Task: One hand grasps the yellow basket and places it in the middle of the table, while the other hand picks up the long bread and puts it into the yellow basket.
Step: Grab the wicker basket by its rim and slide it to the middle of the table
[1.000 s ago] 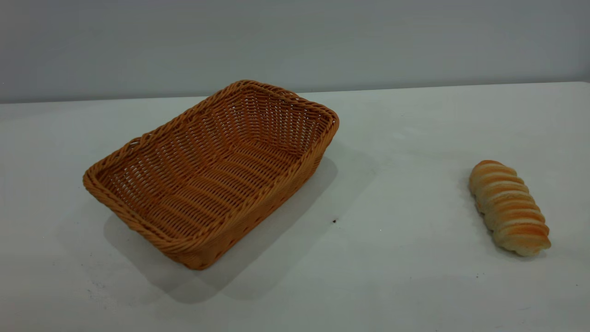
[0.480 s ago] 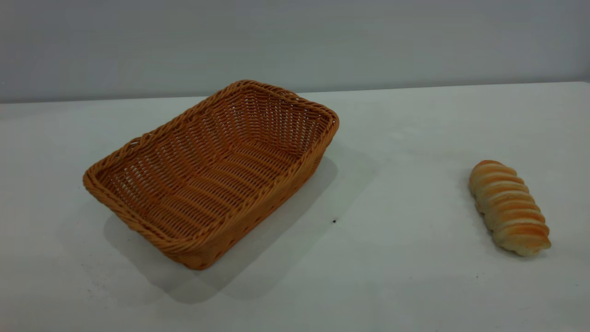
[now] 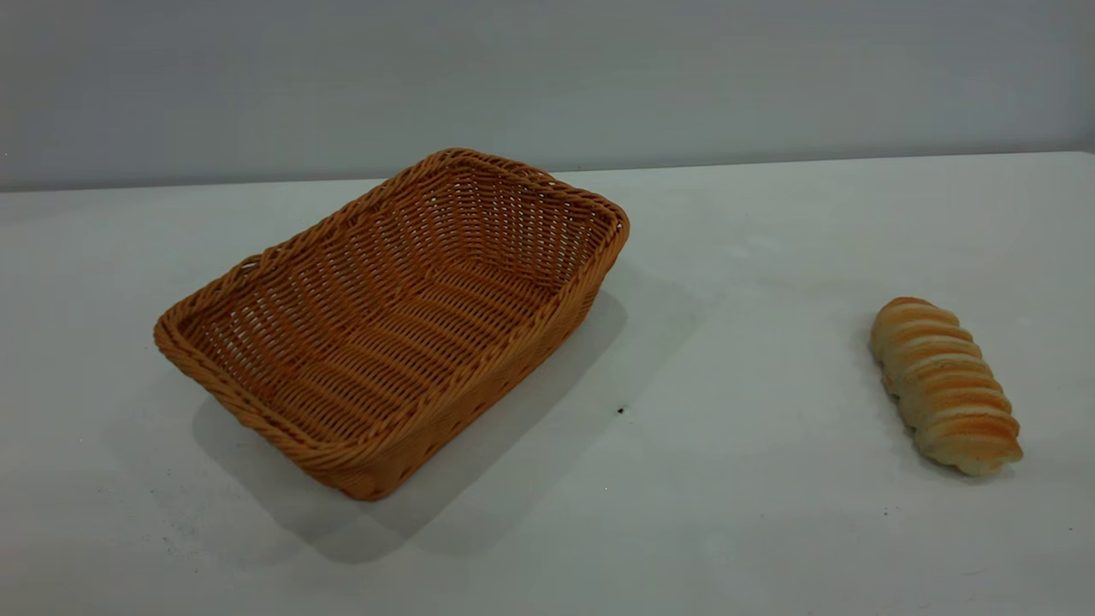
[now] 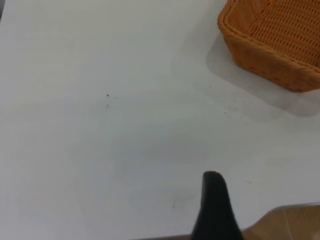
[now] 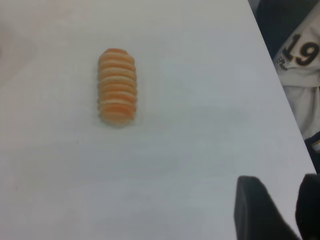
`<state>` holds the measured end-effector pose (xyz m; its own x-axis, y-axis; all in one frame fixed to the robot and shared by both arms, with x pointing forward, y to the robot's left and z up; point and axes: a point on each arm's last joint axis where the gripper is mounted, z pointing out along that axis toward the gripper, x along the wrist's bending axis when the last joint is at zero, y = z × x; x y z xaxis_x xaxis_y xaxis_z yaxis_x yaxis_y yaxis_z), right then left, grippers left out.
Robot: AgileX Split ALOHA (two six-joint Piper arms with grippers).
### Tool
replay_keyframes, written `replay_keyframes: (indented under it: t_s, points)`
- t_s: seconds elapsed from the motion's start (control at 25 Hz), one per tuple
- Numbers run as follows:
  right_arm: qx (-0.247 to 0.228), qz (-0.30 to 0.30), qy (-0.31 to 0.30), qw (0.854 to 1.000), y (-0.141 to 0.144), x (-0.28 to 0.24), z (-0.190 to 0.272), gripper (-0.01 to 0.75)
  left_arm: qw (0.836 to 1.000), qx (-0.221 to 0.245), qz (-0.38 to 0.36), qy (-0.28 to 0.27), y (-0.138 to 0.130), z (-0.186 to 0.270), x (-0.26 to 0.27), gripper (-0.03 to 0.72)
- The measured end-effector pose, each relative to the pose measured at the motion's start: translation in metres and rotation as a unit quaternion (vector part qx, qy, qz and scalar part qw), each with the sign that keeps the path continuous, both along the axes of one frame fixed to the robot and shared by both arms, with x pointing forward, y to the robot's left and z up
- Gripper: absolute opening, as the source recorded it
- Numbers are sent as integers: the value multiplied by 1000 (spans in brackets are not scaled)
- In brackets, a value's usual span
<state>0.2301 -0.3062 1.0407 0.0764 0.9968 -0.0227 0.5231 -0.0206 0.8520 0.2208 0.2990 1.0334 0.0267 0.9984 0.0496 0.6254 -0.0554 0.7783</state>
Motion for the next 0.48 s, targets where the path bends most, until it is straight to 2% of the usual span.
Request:
replay_keyframes:
  t_s: [0.48]
  points:
    - [0,0,0,1000,0,0,0,241,1000,-3,-1,0,0,0,0,584]
